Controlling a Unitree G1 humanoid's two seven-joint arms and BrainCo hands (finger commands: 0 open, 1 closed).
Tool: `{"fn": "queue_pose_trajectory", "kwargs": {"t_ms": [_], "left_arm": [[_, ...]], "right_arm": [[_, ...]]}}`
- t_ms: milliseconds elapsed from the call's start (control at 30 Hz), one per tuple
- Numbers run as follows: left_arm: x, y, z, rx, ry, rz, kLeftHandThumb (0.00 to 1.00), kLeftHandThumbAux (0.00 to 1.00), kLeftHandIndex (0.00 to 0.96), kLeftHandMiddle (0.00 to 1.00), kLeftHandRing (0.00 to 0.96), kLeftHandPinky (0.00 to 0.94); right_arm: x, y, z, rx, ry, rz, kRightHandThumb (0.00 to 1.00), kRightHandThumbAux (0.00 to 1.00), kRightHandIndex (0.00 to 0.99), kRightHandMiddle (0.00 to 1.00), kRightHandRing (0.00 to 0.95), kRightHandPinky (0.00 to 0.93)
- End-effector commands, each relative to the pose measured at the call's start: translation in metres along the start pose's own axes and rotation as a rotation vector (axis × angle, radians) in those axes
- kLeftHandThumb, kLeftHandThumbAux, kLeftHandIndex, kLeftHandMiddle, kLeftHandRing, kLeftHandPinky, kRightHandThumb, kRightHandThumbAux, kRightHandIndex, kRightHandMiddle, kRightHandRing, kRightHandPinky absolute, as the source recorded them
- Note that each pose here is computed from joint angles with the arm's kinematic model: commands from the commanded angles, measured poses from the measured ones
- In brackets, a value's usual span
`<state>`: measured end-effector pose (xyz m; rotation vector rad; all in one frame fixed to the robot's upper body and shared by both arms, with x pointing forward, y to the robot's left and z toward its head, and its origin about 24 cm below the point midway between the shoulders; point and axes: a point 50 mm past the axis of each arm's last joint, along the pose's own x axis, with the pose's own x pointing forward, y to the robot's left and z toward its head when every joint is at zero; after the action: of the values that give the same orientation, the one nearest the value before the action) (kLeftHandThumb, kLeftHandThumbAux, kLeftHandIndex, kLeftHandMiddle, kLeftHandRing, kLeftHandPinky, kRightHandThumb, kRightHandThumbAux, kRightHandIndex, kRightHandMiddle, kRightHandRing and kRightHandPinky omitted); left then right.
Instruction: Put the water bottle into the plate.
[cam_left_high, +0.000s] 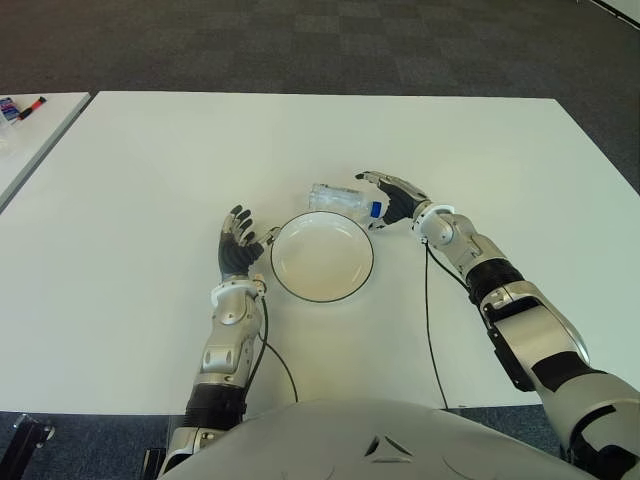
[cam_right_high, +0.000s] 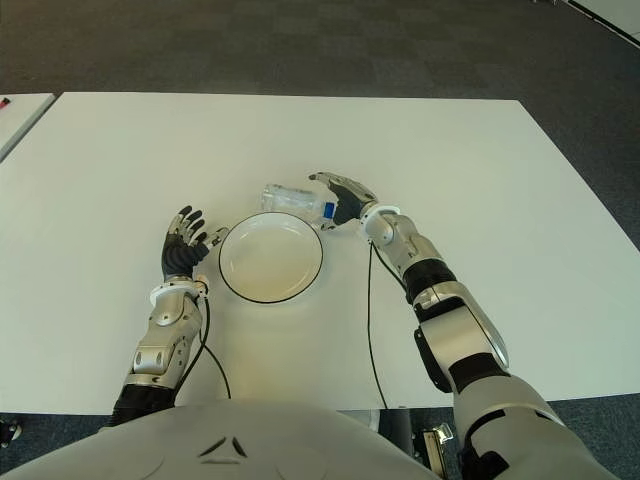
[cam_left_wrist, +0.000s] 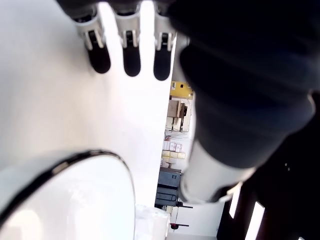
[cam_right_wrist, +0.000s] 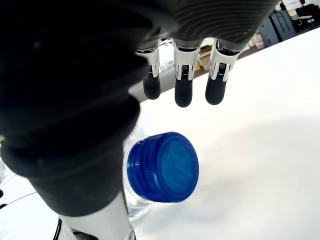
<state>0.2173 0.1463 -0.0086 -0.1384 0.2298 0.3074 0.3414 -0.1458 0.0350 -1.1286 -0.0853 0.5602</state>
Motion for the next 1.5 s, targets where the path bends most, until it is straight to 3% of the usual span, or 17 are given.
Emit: {"fn": "queue_pose_trajectory", "kwargs": {"t_ms": [33,1500], "left_arm": [[-0.0043,-0.0146,-0.0025,-0.051,0.030,-0.008,0.046,0.950,0.129,0.161,0.139,0.160],[-0.0062,-0.0179,-0.0035,-0.053,0.026,-0.015,0.037,0.937,0.129,0.160,0.142,0.164]], "right_arm": [[-0.0020,0.0052,-0.0039,-0.013,0.026,0.017,0.000,0.962,0.027,0.066,0.079,0.129],[-0.0023,0.0055,-0.0039,0.008,0.033,0.024,0.000,0.998,0.000,0.054,0.063,0.105]]}}
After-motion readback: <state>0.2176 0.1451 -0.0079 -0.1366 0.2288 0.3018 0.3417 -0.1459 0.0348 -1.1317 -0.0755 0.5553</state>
